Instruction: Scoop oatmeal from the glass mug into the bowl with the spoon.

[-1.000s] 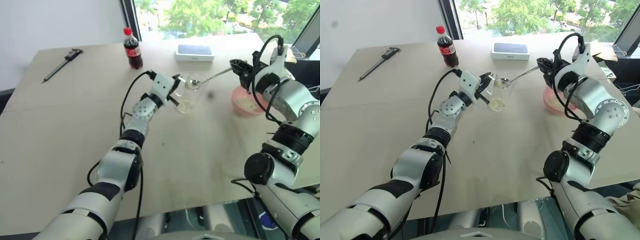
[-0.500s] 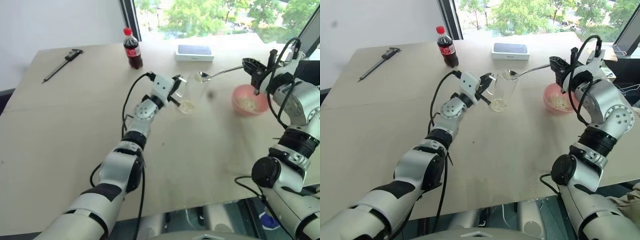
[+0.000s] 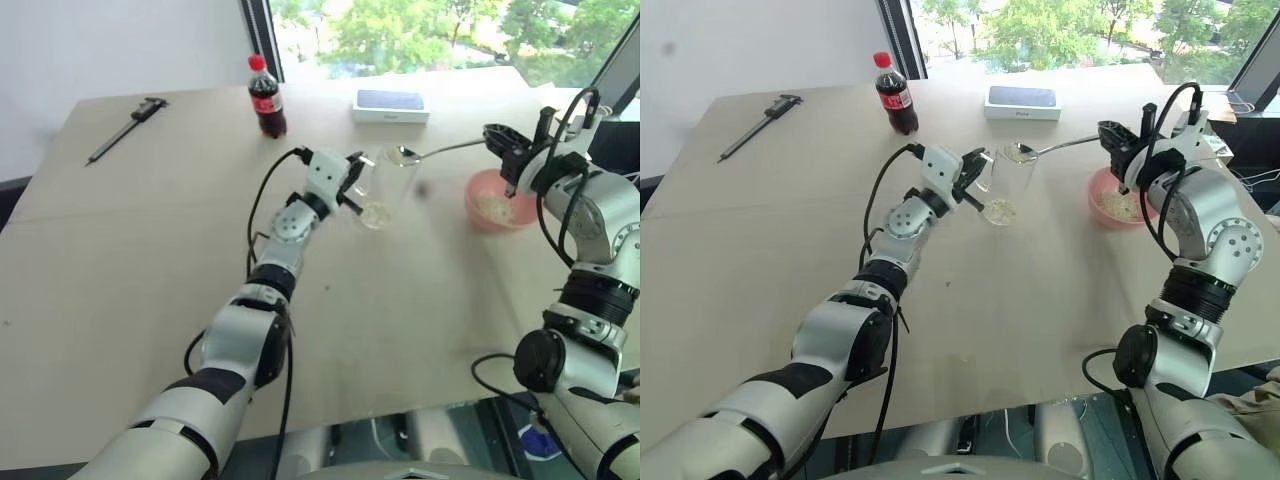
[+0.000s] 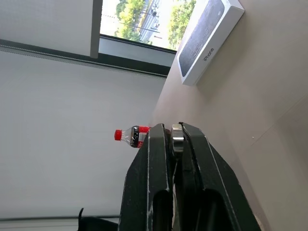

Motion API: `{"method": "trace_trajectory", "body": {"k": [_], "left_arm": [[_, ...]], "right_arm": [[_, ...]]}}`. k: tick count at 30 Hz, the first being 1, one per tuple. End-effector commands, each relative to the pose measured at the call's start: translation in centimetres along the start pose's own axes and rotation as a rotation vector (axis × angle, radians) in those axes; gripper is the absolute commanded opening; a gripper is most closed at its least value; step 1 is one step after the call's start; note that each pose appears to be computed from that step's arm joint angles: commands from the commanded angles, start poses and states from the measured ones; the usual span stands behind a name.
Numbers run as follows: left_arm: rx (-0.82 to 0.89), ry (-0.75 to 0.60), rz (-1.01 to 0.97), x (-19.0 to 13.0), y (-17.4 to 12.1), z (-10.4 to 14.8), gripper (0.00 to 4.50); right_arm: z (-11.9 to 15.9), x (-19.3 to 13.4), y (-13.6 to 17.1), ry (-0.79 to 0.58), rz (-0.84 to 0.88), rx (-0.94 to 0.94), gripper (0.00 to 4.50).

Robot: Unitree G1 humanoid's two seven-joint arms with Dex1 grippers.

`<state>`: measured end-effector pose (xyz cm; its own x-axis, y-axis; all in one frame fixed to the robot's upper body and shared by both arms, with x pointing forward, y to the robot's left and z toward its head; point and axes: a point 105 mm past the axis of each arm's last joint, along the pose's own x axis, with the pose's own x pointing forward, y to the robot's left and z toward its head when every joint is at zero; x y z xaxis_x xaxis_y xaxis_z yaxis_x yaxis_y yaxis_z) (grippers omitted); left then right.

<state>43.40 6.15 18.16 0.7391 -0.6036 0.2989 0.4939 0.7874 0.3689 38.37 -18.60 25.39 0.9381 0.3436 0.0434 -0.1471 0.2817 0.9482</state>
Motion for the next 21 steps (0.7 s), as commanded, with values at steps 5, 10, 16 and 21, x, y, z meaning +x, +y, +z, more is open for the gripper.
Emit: {"method": "trace_trajectory", "body": {"k": [5,10,16,21], "left_arm": [[0.025,-0.072,0.032,0.3,1.0,1.8,0.01],[0.037,-0.070,0.023,0.3,0.8,1.7,0.01],[0.046,-0.060,0.018,0.1,0.7,1.4,0.01],[0.048,-0.050,0.019,-0.1,0.8,1.1,0.01]], "right_arm": [[1.7,-1.2,0.9,-0.059,0.039,-0.013,0.00],[1.9,-1.4,1.4,-0.078,0.063,0.000,0.00],[2.8,-2.1,1.9,-0.124,0.083,0.001,0.00],[3.9,-2.8,2.0,-0.169,0.091,-0.002,0.00]]}}
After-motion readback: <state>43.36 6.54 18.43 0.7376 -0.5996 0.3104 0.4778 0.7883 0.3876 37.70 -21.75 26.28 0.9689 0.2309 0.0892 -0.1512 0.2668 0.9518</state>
